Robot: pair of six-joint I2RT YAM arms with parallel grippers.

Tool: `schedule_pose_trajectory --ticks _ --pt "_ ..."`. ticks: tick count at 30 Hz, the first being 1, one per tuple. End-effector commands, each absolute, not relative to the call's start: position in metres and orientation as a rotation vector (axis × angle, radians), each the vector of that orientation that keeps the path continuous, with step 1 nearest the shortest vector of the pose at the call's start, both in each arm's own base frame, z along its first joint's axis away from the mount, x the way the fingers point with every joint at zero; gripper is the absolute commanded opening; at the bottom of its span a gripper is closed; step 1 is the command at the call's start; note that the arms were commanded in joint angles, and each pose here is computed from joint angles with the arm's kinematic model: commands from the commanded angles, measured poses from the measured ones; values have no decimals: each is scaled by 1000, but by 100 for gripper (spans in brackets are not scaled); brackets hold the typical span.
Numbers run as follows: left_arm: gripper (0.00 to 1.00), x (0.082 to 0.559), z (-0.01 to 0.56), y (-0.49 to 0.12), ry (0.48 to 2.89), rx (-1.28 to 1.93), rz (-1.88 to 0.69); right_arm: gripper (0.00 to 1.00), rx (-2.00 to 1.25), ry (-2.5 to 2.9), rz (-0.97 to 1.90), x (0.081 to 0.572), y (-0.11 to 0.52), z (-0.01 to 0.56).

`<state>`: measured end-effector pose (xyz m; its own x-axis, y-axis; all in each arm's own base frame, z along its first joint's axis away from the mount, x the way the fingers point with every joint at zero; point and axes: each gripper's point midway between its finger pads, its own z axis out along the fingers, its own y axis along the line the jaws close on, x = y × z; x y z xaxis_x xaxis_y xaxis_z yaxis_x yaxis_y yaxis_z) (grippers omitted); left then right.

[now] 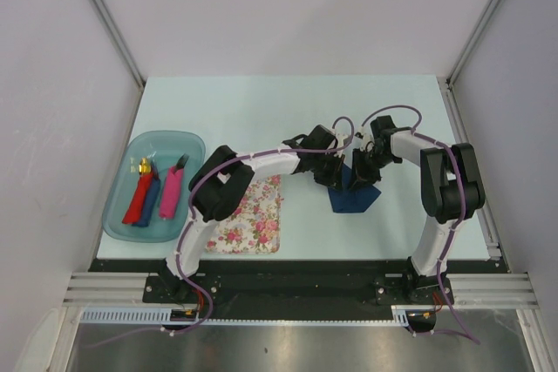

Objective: Place the utensils on the paper napkin and roll it up

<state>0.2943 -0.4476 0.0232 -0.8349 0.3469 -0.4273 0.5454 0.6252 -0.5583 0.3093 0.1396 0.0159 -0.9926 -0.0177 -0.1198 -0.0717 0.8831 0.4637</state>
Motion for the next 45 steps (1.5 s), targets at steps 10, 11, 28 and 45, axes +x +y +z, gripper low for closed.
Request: schedule_pose_trajectory --ticks 10,11,28,45 --pt "1 284 -10 -428 2697 698 -968 58 -21 2799 716 332 107 68" --pt "1 285 -10 -428 2696 697 -970 62 -10 2815 697 328 102 68" --pt "1 286 -8 -430 2680 715 -987 80 223 3038 735 283 80 6" --pt "1 289 -7 -429 2665 706 -995 51 301 2751 1208 317 128 32"
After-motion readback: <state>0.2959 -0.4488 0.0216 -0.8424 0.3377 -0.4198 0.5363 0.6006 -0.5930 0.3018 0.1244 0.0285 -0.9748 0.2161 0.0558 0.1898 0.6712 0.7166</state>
